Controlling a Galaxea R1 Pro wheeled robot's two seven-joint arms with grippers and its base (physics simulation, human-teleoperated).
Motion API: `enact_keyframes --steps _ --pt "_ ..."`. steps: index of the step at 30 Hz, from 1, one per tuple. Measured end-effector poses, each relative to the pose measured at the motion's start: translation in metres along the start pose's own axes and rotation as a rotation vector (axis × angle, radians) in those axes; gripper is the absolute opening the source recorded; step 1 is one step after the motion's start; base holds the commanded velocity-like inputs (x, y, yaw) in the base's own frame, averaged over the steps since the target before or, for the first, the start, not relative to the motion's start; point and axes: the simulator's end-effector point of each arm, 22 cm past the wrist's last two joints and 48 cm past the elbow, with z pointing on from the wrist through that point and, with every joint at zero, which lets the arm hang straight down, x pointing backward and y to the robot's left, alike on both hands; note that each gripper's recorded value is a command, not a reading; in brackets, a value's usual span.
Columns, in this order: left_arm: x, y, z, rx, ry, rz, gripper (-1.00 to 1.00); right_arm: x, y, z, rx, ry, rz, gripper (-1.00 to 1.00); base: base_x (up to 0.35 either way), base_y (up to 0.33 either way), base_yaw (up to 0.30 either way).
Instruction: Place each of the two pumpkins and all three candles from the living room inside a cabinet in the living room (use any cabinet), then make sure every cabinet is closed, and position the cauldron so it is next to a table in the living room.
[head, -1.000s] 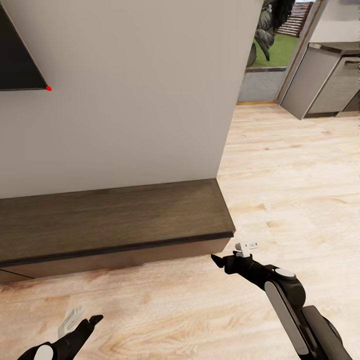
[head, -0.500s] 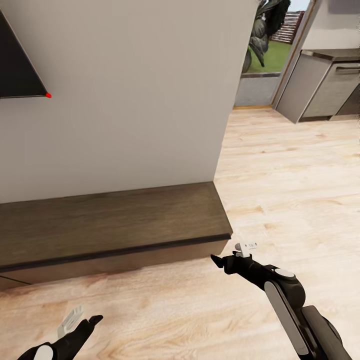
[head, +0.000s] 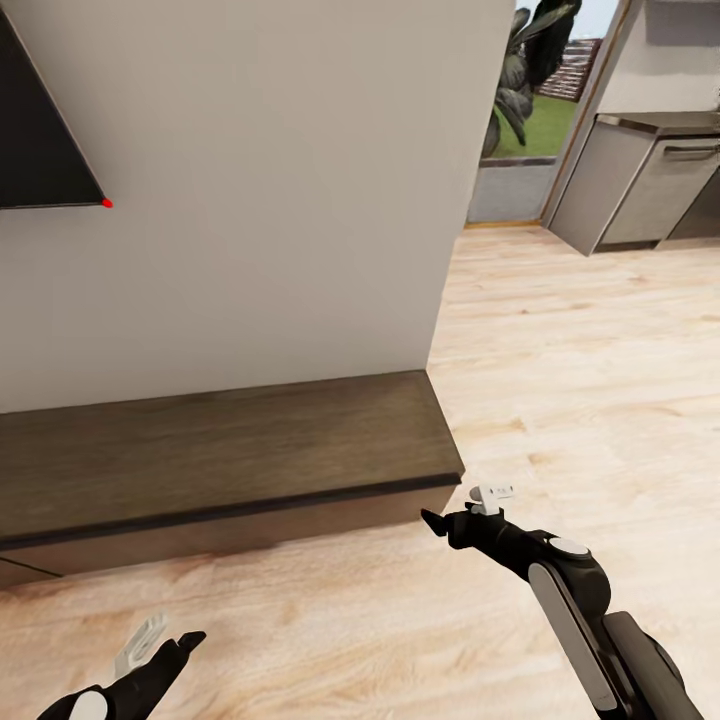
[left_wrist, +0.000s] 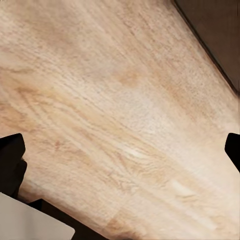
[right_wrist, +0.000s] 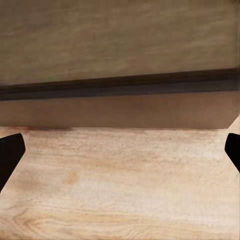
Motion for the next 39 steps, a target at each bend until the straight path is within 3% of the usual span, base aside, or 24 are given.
enact_keyframes --steps 8,13,16,25,32,36,39 --pt "-0.001 -0.005 -0.002 0.013 -0.010 0.004 1.00 -0.032 -0.004 -0.008 0.009 -0.142 -0.024 1.00 0.000 0.000 0.000" --pt "-0.001 -0.008 -0.004 0.021 -0.013 0.004 1.00 -0.044 -0.001 -0.013 0.009 -0.198 -0.028 1.00 0.000 0.000 0.000" --pt "-0.002 -0.010 -0.004 0.024 -0.015 0.006 1.00 -0.047 0.000 -0.014 0.010 -0.206 -0.029 1.00 0.000 0.000 0.000" --pt "-0.004 -0.015 -0.007 0.035 -0.021 0.012 1.00 -0.051 -0.021 -0.020 0.125 -0.220 -0.025 1.00 0.000 0.000 0.000" --pt "-0.006 -0.015 -0.009 0.040 -0.023 0.016 1.00 -0.059 -0.028 -0.025 0.162 -0.235 -0.032 1.00 0.000 0.000 0.000" --pt "-0.007 -0.019 -0.010 0.049 -0.029 0.020 1.00 -0.063 -0.042 -0.030 0.245 -0.242 -0.048 1.00 0.000 0.000 0.000" --pt "-0.009 -0.021 -0.011 0.055 -0.034 0.025 1.00 -0.063 -0.039 -0.030 0.274 -0.245 -0.061 1.00 0.000 0.000 0.000"
